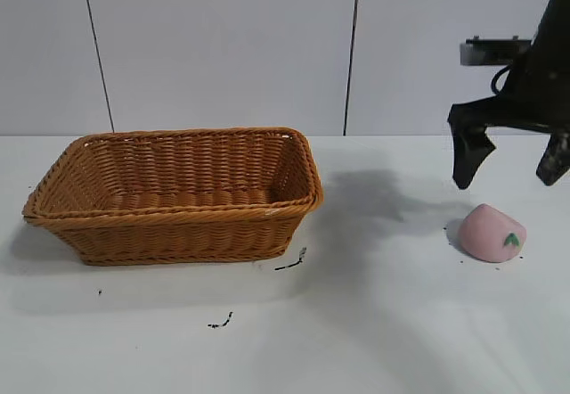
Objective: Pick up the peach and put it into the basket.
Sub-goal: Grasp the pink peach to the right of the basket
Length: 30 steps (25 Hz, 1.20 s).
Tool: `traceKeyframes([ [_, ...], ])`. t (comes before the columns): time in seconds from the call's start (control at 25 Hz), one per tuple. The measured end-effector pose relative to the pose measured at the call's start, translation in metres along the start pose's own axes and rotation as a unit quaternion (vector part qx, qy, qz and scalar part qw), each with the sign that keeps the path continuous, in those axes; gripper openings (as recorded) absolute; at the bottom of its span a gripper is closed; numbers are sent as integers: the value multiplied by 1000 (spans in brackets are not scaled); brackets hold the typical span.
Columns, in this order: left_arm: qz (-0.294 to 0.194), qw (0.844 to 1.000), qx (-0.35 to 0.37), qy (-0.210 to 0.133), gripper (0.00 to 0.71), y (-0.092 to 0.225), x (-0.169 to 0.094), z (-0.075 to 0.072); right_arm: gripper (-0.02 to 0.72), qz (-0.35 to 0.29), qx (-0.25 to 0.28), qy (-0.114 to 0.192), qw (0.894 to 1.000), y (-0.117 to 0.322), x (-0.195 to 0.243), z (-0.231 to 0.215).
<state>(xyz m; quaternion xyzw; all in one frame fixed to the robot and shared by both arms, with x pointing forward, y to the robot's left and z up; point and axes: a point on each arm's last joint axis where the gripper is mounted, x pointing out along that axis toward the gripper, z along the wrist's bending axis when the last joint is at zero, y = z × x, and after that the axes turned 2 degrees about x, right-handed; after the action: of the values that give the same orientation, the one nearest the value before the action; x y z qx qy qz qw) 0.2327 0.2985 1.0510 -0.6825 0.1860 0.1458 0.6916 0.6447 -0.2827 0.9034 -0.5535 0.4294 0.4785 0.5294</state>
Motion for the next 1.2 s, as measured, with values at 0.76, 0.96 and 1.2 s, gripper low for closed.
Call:
traceKeyframes([
  [0.76, 0, 1000, 0, 0, 693, 0, 0, 0, 696, 3, 10, 0, 1000, 0, 15, 0],
  [0.96, 0, 1000, 0, 0, 693, 0, 0, 0, 696, 8, 9, 1, 1000, 1, 18, -1],
  [1.2, 0, 1000, 0, 0, 693, 0, 0, 0, 614, 20, 6, 3, 1000, 3, 24, -1],
])
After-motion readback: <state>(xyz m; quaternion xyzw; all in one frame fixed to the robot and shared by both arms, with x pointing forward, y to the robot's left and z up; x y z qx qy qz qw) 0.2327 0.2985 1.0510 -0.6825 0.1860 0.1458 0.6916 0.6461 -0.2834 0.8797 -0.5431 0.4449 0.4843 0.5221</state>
